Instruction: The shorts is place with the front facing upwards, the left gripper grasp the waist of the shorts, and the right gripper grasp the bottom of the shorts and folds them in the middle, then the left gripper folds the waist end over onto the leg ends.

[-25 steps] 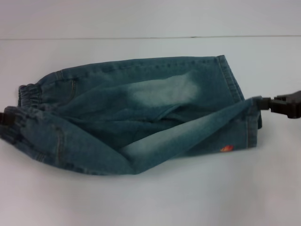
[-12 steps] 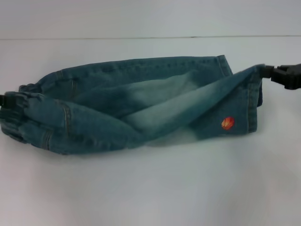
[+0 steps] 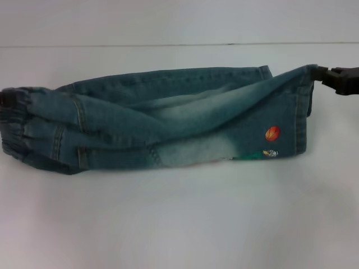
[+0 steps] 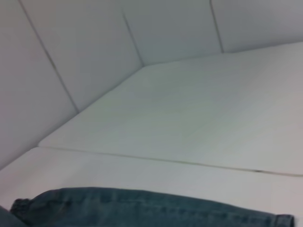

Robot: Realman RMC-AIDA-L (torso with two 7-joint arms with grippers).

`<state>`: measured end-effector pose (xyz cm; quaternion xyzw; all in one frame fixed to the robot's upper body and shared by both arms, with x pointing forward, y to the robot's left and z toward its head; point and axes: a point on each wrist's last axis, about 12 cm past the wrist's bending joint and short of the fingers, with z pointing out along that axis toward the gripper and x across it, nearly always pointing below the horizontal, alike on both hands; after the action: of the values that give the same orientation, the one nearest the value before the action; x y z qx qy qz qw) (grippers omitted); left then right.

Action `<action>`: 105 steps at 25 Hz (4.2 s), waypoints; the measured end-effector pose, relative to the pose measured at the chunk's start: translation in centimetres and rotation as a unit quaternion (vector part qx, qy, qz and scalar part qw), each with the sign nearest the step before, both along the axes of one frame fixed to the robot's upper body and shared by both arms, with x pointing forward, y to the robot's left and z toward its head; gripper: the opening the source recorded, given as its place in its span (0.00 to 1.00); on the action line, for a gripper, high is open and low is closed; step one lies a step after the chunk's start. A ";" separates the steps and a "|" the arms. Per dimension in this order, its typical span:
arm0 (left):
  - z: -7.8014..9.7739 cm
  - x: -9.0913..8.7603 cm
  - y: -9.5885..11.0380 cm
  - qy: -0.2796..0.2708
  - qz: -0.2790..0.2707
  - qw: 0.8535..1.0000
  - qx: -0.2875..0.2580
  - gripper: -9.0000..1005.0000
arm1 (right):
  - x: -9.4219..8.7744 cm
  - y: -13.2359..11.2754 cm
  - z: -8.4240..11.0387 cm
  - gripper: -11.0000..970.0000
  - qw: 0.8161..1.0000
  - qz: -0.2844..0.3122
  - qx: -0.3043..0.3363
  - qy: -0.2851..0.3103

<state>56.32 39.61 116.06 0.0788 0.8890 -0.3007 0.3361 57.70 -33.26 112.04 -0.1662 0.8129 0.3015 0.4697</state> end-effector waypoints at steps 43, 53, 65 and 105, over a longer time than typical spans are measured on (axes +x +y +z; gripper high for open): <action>-2.1 1.9 -3.0 -0.055 0.015 0.998 0.009 0.12 | 3.8 2.6 -1.8 0.03 0.997 -0.065 -0.011 -0.044; -1.9 2.9 -3.0 -0.075 0.040 0.996 0.018 0.12 | 4.6 2.2 -1.8 0.03 0.994 -0.101 -0.013 -0.039; -2.3 3.6 -3.6 -0.088 0.061 0.994 0.023 0.12 | 5.4 3.1 -2.1 0.03 0.993 -0.112 -0.023 -0.035; -3.4 5.3 -5.0 -0.105 0.106 0.987 0.056 0.13 | 8.2 5.6 -2.1 0.04 0.984 -0.140 -0.105 -0.040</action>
<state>61.64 34.62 112.65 0.0336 0.8676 -0.2033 0.4526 65.88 -27.64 109.89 -0.1109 0.8358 0.1388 0.5194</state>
